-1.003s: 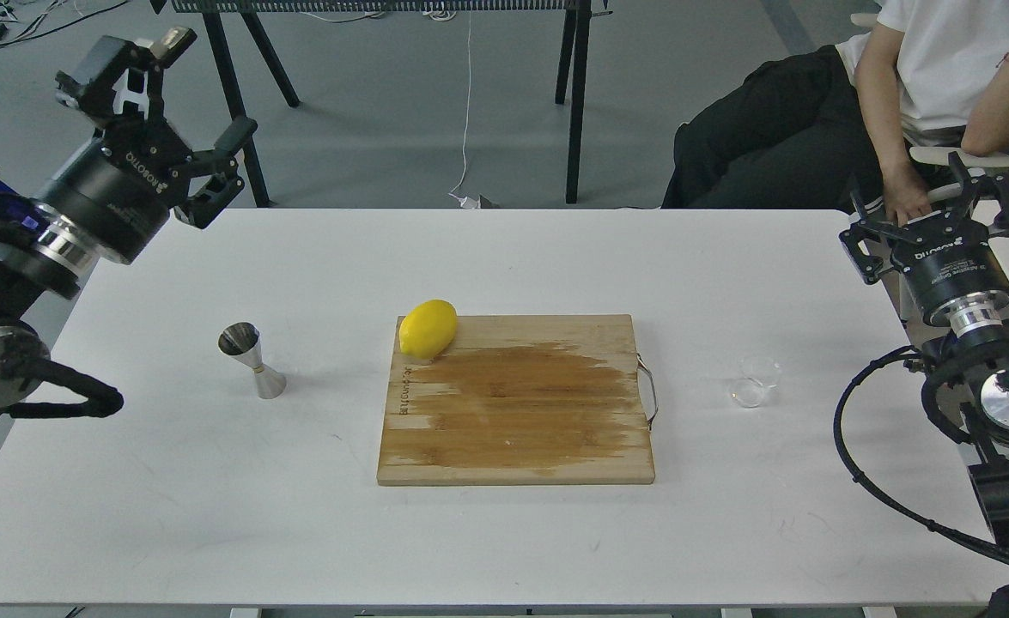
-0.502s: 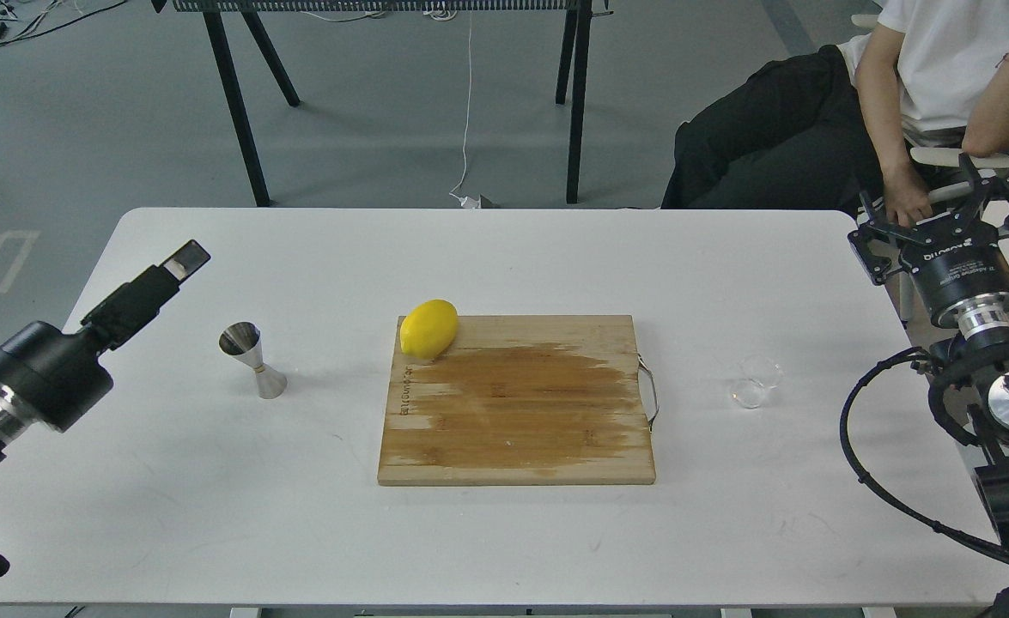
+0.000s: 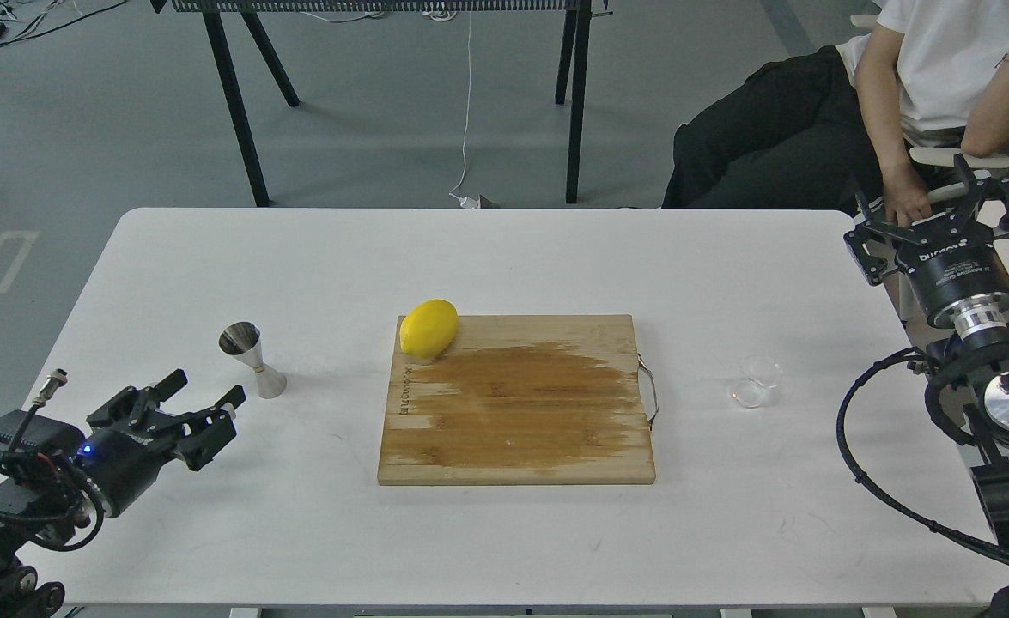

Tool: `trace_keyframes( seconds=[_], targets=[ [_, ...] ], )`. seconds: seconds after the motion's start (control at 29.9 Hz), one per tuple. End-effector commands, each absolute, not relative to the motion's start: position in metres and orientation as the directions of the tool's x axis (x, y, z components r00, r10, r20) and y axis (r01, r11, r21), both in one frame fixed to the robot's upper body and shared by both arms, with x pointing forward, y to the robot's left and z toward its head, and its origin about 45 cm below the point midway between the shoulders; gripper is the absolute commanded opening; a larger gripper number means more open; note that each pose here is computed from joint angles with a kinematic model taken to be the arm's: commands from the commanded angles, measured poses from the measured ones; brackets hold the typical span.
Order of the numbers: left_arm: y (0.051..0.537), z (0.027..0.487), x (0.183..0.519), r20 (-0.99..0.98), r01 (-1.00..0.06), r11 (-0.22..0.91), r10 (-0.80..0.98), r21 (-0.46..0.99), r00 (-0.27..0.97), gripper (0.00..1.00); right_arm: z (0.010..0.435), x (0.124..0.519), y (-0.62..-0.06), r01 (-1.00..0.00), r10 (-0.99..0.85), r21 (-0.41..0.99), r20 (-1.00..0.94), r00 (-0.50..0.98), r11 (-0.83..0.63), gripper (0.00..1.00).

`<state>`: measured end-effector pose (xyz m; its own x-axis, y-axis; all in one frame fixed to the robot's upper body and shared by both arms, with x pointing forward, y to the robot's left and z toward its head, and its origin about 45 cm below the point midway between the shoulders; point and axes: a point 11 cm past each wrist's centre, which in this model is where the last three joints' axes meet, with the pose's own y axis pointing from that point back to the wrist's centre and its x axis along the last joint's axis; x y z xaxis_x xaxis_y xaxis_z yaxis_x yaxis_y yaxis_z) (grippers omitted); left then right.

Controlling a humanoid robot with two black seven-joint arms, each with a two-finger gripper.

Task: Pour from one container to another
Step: 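Close the left gripper around the metal jigger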

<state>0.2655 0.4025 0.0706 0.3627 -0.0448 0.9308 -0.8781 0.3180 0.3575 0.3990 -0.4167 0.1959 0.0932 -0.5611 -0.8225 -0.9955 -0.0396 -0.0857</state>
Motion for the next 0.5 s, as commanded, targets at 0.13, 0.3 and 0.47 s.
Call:
trace_keyframes(
  seconds=[0.13, 0.3, 0.47],
  targets=[
    [0.390, 0.060, 0.288, 0.935, -0.887, 0.304, -0.045, 0.347, 0.350, 0.86, 0.197, 0.397, -0.422, -0.996, -0.568, -0.085, -0.818, 0.089, -0.033, 1.00],
    [0.383, 0.054, 0.295, 0.932, -0.883, 0.304, -0.054, 0.357, 0.358, 0.82, 0.198, 0.397, -0.421, -0.996, -0.567, -0.088, -0.818, 0.092, -0.034, 1.00],
    [0.385, 0.052, 0.302, 0.935, -0.893, 0.282, -0.058, 0.350, 0.349, 0.74, 0.198, 0.397, -0.421, -0.996, -0.567, -0.088, -0.818, 0.092, -0.034, 1.00]
  ],
)
